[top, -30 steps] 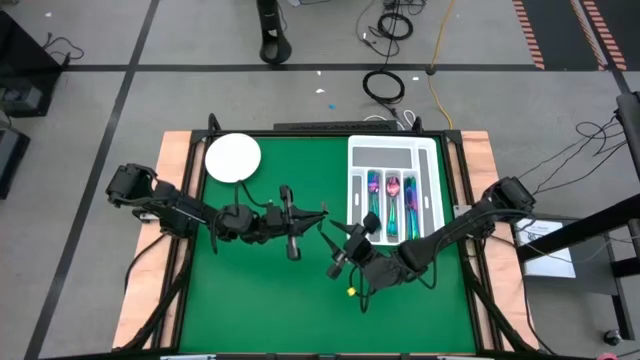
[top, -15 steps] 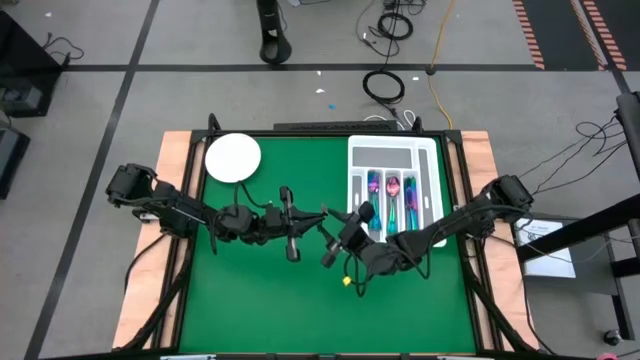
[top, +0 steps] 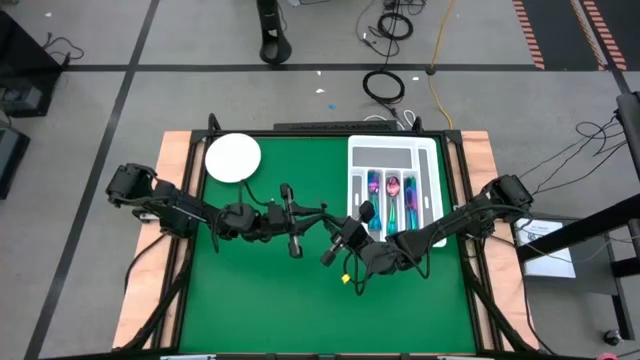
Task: Sort silverware
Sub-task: Put the blue fork into the white cutlery tray
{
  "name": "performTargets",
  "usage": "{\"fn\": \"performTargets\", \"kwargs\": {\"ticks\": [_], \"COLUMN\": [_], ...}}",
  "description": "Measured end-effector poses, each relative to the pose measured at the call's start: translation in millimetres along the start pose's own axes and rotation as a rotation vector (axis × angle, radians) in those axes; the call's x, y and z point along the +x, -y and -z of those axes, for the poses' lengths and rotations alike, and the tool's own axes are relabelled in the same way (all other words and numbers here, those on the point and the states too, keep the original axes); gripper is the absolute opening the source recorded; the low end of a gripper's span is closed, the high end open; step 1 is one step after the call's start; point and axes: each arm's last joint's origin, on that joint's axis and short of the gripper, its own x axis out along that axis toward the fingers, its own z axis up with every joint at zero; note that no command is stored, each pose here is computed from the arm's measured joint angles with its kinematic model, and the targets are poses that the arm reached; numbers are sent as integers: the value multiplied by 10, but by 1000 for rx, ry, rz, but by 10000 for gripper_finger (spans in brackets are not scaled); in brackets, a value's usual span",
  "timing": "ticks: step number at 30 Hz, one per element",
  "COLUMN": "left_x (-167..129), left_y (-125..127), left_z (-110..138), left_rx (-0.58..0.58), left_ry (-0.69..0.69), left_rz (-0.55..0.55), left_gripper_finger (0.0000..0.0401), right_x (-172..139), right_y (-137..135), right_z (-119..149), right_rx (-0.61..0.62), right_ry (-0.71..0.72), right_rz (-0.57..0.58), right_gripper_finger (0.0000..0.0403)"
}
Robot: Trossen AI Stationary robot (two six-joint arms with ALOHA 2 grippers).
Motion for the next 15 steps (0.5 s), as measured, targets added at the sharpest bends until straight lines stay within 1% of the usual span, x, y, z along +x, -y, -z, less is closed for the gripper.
{"fn": "performTargets", "kwargs": {"ticks": [4, 7, 9, 11, 15], "left_x": [16, 16, 2, -25, -102], "left_y": [-50, -68, -72, -71, -120], "left_z": [49, 36, 24, -12, -191], "left_rx": [71, 73, 83, 99, 125], "left_ry": [-44, -51, -75, -102, -125], "left_rz": [-7, -6, 1, 19, 27], "left_gripper_finger": [91, 131, 155, 173, 190], "right_x": [-61, -178, -267, -362, -494], "right_y": [19, 91, 206, 360, 685], "right_z": [-81, -191, -294, -374, -364], "right_rx": [26, -47, -36, 6, 82], "right_ry": [9, -13, -45, -97, -254], "right_rz": [-6, -23, -24, -22, -25], "right_gripper_finger": [3, 2, 2, 1, 1]}}
